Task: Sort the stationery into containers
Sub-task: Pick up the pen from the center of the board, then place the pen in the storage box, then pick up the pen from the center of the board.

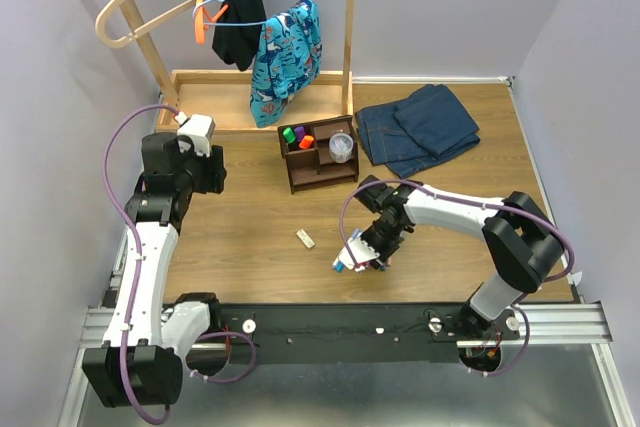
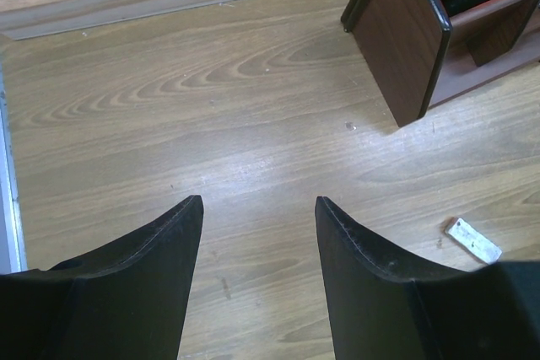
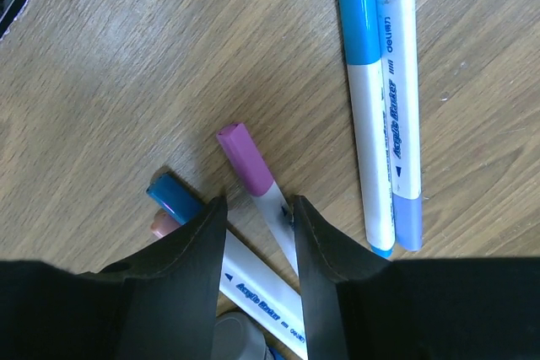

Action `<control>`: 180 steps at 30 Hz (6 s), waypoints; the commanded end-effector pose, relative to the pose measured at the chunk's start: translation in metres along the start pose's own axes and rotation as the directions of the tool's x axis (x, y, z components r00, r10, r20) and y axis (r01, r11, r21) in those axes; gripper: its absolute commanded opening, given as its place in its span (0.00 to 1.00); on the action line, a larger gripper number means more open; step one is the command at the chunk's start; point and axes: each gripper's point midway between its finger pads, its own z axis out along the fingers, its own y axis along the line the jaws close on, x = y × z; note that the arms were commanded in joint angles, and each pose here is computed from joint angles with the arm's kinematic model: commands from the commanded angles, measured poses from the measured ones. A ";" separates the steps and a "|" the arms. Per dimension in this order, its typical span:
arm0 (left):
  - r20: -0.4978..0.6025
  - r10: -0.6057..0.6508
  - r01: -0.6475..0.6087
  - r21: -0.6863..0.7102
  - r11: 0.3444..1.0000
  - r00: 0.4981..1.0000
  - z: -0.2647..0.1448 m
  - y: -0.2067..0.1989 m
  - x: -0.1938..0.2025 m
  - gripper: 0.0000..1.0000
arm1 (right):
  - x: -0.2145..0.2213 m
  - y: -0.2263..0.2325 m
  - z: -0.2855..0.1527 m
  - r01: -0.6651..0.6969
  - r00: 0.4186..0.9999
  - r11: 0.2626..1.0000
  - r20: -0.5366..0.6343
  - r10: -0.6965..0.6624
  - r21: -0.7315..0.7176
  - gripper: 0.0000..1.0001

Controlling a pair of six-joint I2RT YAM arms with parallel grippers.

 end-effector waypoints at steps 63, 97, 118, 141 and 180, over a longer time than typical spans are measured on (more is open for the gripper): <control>-0.103 -0.025 0.027 0.021 0.999 0.994 0.032 0.015 0.007 0.65 | -0.056 -0.345 -0.225 -0.772 0.225 0.611 0.974 0.010 0.172 0.18; -0.087 -0.045 0.049 0.050 0.998 0.995 0.041 0.011 0.010 0.65 | -0.025 -0.314 -0.183 -0.791 0.393 0.512 0.920 0.005 0.335 0.56; 0.070 -0.049 0.033 0.211 0.977 0.996 -0.004 -0.035 -0.009 0.66 | -0.037 -0.067 -0.109 -0.735 0.629 0.656 0.534 0.565 0.171 0.54; -0.003 0.278 -0.249 0.432 0.867 0.961 -0.020 -0.092 0.028 0.66 | 0.026 0.021 -0.078 -0.441 0.897 0.868 0.113 0.426 0.229 0.47; -0.090 0.205 -0.166 0.326 0.931 0.975 0.001 -0.061 0.038 0.67 | 0.035 0.062 -0.010 -0.107 0.993 0.993 0.036 0.109 -0.046 0.37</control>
